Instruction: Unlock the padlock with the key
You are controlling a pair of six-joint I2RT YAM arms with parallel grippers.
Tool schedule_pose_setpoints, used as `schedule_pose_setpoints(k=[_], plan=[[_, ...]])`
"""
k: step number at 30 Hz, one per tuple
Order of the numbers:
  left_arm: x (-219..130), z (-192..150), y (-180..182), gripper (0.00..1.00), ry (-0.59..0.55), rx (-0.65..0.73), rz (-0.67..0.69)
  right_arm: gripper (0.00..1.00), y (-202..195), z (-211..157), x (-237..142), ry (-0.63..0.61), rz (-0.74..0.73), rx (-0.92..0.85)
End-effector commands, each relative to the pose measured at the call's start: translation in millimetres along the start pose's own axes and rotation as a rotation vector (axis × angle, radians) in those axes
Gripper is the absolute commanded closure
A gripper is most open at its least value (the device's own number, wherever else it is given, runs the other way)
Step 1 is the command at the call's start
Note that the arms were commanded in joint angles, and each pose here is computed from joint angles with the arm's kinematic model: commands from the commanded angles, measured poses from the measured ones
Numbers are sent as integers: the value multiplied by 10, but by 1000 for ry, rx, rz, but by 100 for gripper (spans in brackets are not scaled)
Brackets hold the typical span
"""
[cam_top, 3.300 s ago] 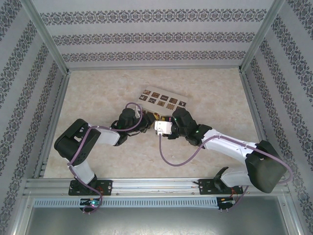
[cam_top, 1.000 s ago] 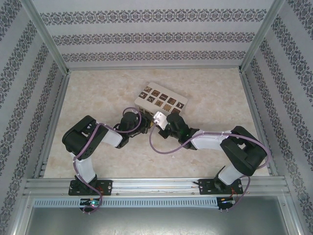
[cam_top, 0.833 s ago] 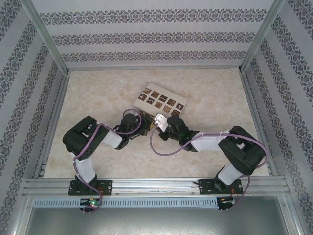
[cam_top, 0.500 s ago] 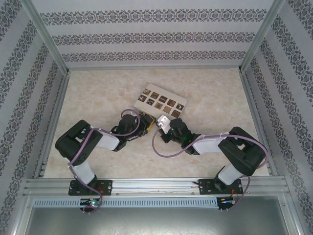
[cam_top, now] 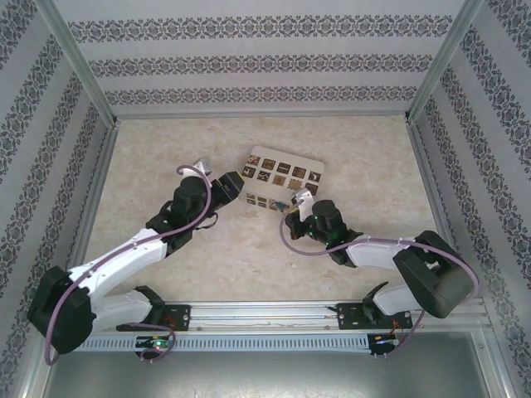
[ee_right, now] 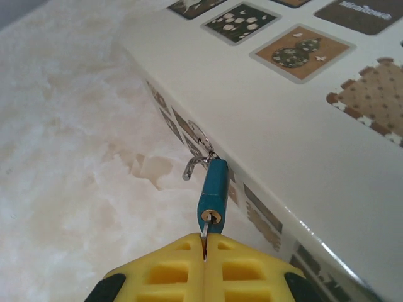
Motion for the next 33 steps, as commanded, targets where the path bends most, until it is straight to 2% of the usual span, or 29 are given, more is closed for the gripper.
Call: schedule_pose_setpoints(k=[1, 10, 15, 24, 31, 33], plan=[[-102, 93, 109, 49, -27, 204, 127, 100, -17, 117, -105, -52, 74, 164], [-135, 286, -150, 48, -73, 310, 120, 100, -305, -134, -267, 7, 92, 546], [-113, 328, -210, 48, -86, 327, 116, 100, -390, -300, -255, 30, 90, 682], [-129, 362, -238, 47, -99, 334, 117, 100, -418, -349, -119, 18, 150, 768], [-152, 379, -190, 43, -110, 343, 149, 100, -461, -444, -30, 27, 129, 802], [-149, 373, -158, 40, -109, 351, 168, 95, -469, -438, -31, 25, 123, 801]])
Point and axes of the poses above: each hand's point on the last joint's axis, 136 mm out from that joint toward the fingers, its own x axis out along the fingers, its own y axis along the line the jaws close on, z = x × y, the point moved 5 cm from there along -x, back along the fingers, and after that the axes turned 4 degrees about -x, right-handed, at the moved point
